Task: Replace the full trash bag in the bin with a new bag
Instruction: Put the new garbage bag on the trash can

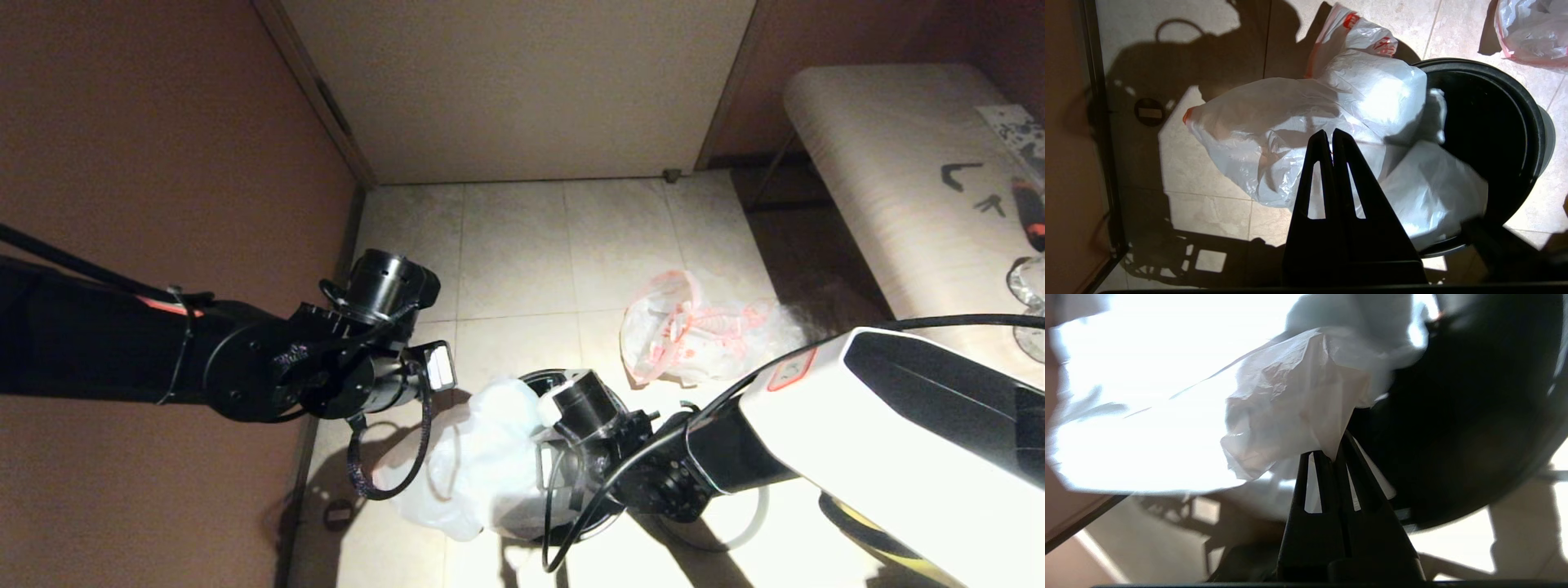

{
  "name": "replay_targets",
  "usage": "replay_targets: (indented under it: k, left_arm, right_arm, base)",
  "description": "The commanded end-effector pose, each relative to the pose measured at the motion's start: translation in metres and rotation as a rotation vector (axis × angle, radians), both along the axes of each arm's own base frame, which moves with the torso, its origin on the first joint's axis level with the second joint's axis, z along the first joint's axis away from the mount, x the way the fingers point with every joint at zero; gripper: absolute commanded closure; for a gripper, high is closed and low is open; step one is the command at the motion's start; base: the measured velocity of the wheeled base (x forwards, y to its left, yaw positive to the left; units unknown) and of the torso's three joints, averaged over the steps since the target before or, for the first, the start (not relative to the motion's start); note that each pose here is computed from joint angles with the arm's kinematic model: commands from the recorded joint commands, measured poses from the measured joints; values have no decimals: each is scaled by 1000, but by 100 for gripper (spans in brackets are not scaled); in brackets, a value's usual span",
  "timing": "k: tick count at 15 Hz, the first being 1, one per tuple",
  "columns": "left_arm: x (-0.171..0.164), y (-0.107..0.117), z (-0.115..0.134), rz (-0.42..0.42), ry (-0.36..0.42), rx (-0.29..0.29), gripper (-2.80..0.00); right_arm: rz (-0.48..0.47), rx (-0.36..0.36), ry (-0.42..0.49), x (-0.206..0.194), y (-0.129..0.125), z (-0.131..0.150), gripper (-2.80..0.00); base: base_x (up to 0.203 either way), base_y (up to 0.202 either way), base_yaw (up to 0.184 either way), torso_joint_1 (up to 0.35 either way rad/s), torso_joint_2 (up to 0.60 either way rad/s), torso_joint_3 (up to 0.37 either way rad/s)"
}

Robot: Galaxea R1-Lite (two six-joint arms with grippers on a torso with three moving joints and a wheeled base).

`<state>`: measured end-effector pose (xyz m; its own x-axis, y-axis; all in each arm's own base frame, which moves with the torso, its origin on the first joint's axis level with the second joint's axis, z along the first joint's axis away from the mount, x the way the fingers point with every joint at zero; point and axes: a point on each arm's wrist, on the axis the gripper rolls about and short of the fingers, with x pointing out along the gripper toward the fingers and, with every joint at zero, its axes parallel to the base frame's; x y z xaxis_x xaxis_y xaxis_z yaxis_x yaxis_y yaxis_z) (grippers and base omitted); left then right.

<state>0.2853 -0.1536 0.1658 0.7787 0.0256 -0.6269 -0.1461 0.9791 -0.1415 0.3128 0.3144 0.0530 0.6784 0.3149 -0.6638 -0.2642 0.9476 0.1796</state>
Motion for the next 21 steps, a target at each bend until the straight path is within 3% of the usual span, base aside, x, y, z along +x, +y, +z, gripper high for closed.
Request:
replay_targets:
  k: [1, 7, 14, 21]
  left_arm:
    - [1, -1, -3, 4, 6, 4, 0]
    - [-2, 2, 8, 7, -25, -16, 0]
    - [-10, 9, 27, 24, -75, -55, 0]
    - [-10, 12, 32, 30, -92, -66, 0]
  right_arm:
    - [-9, -33, 4, 16, -1, -20, 0]
    - [-15, -126, -37, 70, 0, -76, 0]
    - [5, -400, -132, 94, -2, -124, 0]
    - [47, -514, -221, 104, 12, -136, 0]
  base:
    - [0, 0, 0, 0, 0, 0]
    - [0, 0, 0, 0, 0, 0]
    - [0, 0, 0, 0, 0, 0]
    - [0, 0, 0, 0, 0, 0]
